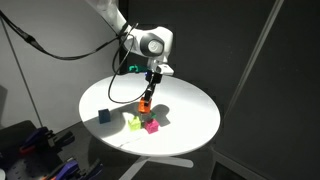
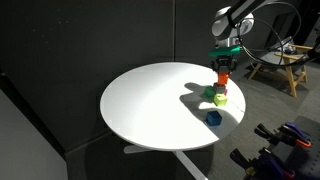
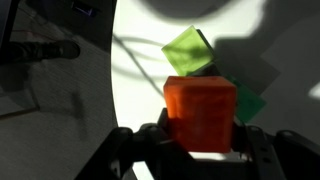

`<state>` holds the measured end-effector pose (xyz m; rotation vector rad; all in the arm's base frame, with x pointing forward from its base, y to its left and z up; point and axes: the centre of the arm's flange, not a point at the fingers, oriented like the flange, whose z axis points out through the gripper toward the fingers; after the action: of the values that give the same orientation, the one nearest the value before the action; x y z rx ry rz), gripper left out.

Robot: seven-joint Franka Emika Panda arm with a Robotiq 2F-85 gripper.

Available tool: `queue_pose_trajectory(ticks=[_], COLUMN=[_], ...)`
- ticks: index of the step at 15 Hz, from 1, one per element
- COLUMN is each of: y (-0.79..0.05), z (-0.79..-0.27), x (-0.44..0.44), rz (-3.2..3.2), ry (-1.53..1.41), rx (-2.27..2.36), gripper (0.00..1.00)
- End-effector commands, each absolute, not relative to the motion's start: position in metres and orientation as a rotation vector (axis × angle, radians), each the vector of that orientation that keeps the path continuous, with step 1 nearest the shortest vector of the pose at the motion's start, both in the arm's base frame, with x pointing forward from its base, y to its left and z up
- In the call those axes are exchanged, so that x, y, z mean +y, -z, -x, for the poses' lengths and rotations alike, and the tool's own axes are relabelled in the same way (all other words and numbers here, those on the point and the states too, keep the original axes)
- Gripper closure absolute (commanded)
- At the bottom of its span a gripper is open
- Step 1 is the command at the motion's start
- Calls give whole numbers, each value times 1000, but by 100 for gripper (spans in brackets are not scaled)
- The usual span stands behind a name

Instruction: Put the orange block on the grey block

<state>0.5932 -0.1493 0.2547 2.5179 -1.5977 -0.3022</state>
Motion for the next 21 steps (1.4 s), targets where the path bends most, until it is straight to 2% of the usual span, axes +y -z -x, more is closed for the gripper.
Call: queue_pose_trajectory(ticks=[1, 13, 14, 15, 17, 20, 21], y=[-256, -254, -254, -254, -253, -253, -253], z=[-596, -597, -597, -597, -597, -597, -597], x=[-150, -143, -142, -142, -142, -142, -142], rz=[-2523, -2531, -2531, -2531, -2531, -2531, -2532], ry=[285, 288, 288, 290, 291, 292, 293], rx=[-1570, -1550, -1548, -1546, -1544, -1541, -1541], gripper=[72, 72, 56, 22, 21, 1, 0])
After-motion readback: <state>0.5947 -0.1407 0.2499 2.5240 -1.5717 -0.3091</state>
